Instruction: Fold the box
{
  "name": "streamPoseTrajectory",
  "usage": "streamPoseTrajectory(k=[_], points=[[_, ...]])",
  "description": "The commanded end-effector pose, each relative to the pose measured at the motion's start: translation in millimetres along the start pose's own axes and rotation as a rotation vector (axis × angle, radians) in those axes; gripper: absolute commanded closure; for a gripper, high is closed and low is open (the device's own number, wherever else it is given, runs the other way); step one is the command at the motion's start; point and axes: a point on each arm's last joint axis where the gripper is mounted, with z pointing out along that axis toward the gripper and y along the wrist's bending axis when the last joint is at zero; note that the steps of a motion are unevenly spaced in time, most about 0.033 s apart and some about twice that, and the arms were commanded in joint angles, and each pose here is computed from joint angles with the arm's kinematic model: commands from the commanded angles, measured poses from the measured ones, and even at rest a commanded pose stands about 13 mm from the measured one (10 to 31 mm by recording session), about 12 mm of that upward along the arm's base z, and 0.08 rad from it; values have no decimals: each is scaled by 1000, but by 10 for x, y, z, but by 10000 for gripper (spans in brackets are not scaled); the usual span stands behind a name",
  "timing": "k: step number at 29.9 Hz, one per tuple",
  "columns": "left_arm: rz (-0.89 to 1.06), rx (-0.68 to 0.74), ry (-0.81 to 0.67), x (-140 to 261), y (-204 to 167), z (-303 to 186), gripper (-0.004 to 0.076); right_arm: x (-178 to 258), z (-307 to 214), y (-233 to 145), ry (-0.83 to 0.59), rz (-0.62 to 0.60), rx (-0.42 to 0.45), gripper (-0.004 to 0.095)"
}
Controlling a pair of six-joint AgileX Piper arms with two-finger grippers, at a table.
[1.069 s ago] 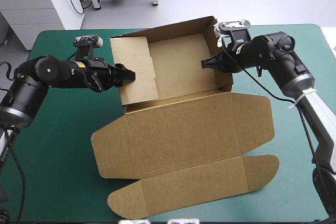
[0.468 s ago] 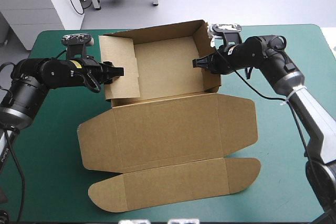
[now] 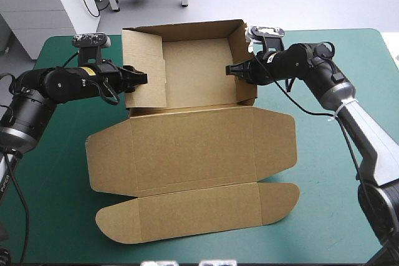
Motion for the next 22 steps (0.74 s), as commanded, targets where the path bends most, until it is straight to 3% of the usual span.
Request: streamPoseTrajectory(k=[1,4,6,11,17,22], points=[[-7,43,-56,-72,-78,-117,334,-189,-368,251,-161,72,-159,922],[32,19,2,-23,-49,-84,207,-187,-368,255,-159,71,-163,922],[68,-31,38,8,0,-76,186,-187,-371,269,-159,67,-179,922],[42,-215,92,54,162,-99,237,-190,-364,283,-161,69,-197,922],[-41,-232,52,26,175,-100,310,-190,-360,282,-160,69,-197,922],[-26,-259,31,7,198,-113,458,-182,-356,262,-154,46,-173,922]])
